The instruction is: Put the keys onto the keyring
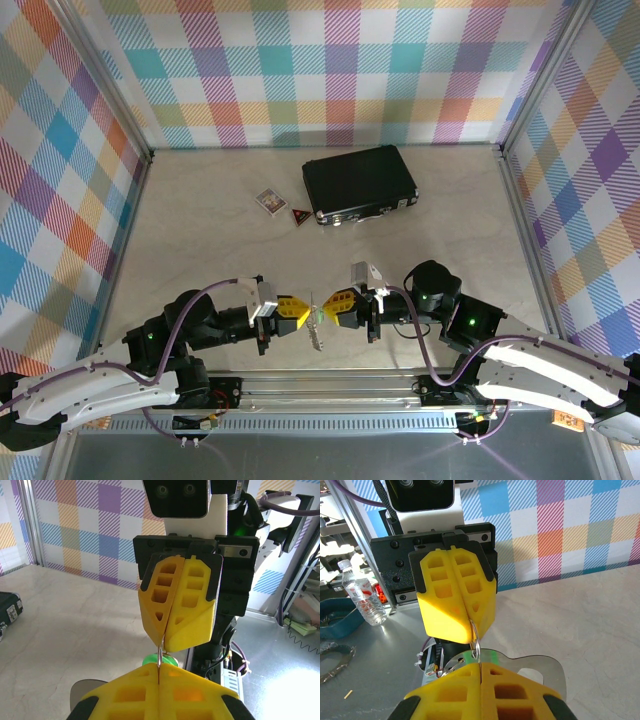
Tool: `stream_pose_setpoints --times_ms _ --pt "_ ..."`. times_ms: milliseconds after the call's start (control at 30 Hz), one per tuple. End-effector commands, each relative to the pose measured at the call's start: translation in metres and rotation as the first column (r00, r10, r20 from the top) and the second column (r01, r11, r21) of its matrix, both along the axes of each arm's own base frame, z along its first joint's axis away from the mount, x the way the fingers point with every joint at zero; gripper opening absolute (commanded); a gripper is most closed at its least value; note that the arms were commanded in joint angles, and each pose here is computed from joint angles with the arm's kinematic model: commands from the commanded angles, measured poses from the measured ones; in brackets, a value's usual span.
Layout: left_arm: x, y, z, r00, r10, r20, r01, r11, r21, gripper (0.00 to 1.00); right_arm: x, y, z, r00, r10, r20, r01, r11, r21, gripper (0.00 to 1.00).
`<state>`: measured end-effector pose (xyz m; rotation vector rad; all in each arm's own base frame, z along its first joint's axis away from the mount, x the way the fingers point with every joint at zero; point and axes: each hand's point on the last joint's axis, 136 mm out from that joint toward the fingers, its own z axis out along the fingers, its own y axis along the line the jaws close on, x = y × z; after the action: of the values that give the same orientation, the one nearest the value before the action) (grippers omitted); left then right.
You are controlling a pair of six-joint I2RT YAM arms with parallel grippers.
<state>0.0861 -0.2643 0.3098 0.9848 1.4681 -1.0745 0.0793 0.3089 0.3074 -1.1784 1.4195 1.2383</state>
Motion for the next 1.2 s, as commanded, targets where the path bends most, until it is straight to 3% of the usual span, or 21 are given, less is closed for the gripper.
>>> stream_pose_setpoints --times_ms 0,1167 --pt "-0.0016 -0.0017 0.0114 1.0 -0.008 0.019 0.009 0.999 -0.054 0.0 -0.0061 0.0023 0.0069 0.999 0.031 0.005 -0.032 0.999 0.03 0.0" --pt "-0.0026 -0.0011 0.0109 1.0 -0.011 0.019 0.012 0.998 -0.06 0.0 -0.0008 -0.0001 0.0064 1.0 -0.007 -0.005 0.008 0.999 0.034 0.0"
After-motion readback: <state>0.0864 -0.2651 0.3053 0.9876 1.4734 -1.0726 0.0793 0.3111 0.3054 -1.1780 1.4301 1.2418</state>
